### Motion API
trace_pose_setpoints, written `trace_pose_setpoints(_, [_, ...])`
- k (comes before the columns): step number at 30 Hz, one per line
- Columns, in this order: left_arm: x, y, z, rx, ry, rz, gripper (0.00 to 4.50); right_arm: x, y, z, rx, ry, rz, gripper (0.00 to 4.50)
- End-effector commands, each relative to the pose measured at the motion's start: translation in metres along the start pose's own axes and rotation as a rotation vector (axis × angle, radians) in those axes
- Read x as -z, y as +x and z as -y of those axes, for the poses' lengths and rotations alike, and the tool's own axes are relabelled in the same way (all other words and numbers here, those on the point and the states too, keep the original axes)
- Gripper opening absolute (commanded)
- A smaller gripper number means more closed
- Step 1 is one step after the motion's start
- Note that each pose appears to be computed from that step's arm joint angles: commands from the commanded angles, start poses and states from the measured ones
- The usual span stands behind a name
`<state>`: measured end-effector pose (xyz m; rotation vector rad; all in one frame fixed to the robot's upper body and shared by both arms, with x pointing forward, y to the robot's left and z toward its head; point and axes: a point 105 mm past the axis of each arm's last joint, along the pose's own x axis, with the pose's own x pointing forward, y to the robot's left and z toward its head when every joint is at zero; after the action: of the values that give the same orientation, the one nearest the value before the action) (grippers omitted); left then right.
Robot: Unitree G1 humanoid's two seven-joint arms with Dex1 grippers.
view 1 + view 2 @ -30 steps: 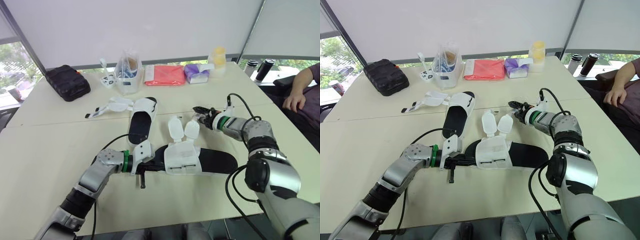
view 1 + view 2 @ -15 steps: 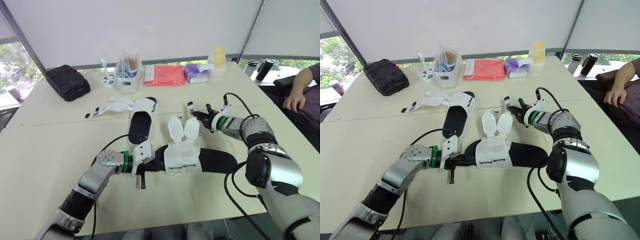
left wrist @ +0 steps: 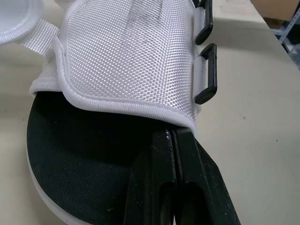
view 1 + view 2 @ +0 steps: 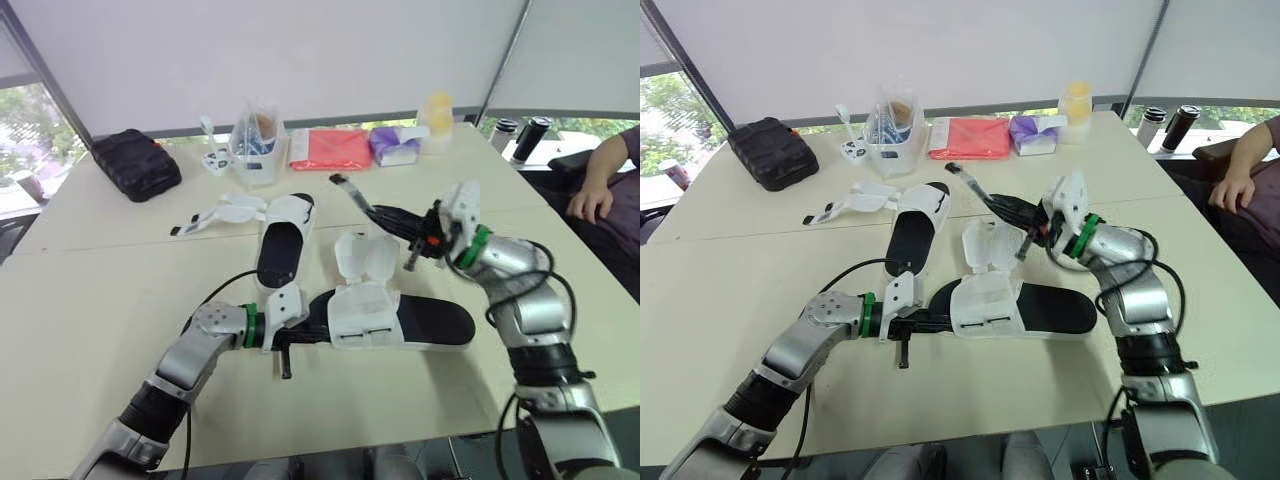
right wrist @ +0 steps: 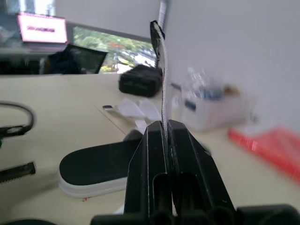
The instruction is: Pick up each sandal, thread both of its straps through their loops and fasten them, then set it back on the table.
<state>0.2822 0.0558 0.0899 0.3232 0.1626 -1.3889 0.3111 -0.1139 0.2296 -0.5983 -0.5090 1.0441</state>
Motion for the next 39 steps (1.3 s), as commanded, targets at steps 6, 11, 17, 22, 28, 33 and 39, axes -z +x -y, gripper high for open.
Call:
trace_pose_setpoints(6, [0.007,0.002,0.007,0.038,-0.029,-0.02,0.0,-0.026,-0.029,-0.08,-0.355,-0.71,0.174,0.01])
trace_pose_setpoints(11, [0.005,0.006,0.005,0.045,-0.029,-0.013,0.0,-0.007,-0.028,-0.077,-0.401,-0.845,0.162,0.84])
trace_pose_setpoints(17, [0.004,0.005,0.001,0.036,-0.028,-0.006,0.0,0.013,-0.044,-0.06,-0.376,-0.897,0.036,3.78])
trace_pose_setpoints(22, [0.001,0.004,-0.009,-0.006,-0.016,0.008,0.0,0.038,-0.098,-0.046,-0.222,-0.712,-0.212,4.36])
trace_pose_setpoints(28, [0.0,0.003,-0.019,-0.038,0.005,0.021,0.0,0.023,-0.128,-0.004,0.194,0.071,-0.365,4.36])
trace_pose_setpoints(33, [-0.001,0.005,-0.021,-0.031,0.009,0.021,0.0,-0.017,-0.107,-0.058,-0.035,0.899,-0.414,4.36])
trace_pose_setpoints(39, [-0.003,0.011,-0.022,-0.026,0.016,0.03,0.0,0.003,-0.097,-0.121,-0.074,1.018,-0.535,4.36])
